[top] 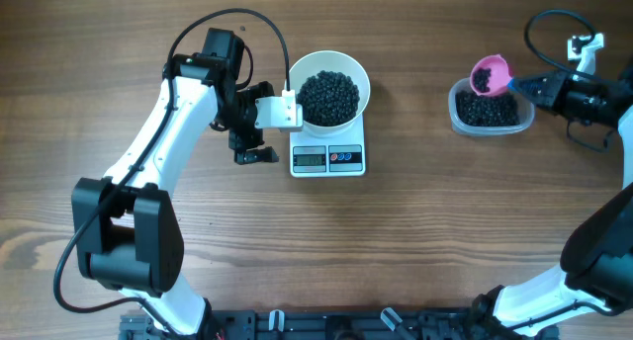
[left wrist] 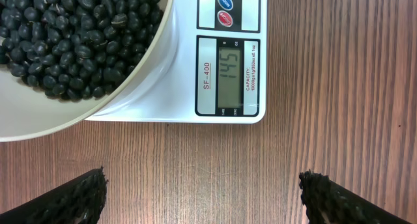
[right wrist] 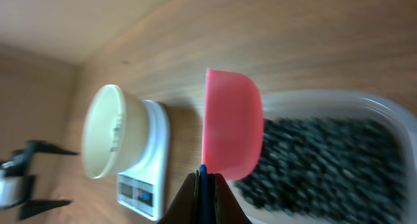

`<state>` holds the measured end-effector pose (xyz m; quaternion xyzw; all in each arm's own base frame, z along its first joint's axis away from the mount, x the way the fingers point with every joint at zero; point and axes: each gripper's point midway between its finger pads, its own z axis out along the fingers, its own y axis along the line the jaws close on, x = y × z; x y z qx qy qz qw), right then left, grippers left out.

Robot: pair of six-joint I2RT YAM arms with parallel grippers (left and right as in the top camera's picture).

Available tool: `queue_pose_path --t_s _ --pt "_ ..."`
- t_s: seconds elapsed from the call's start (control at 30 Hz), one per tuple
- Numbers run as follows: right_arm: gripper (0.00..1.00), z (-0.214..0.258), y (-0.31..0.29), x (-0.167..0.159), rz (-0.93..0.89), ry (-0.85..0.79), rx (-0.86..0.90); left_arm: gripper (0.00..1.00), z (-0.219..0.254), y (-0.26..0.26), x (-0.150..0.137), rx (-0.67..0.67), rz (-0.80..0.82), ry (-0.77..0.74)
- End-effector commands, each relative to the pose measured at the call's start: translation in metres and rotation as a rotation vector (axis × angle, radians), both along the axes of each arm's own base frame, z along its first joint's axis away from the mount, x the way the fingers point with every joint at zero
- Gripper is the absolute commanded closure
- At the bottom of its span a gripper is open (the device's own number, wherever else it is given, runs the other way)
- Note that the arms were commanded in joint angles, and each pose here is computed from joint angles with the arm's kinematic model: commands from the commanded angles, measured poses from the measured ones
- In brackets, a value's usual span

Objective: Scoop item into bowl and weigh 150g on scale
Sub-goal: 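Scoop black beans from the tub with the pink scoop, right gripper, then carry the filled scoop over the white bowl and tip it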

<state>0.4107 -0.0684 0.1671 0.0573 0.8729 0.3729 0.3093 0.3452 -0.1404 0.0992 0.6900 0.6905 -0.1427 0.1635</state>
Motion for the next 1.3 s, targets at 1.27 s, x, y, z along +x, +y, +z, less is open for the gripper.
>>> queue_pose_path --t_s 1.27 --pt "0.96 0.108 0.275 0.048 0.729 -1.014 -0.932 0.0 0.002 -0.005 -0.001 -0.026 -0.001 0.009"
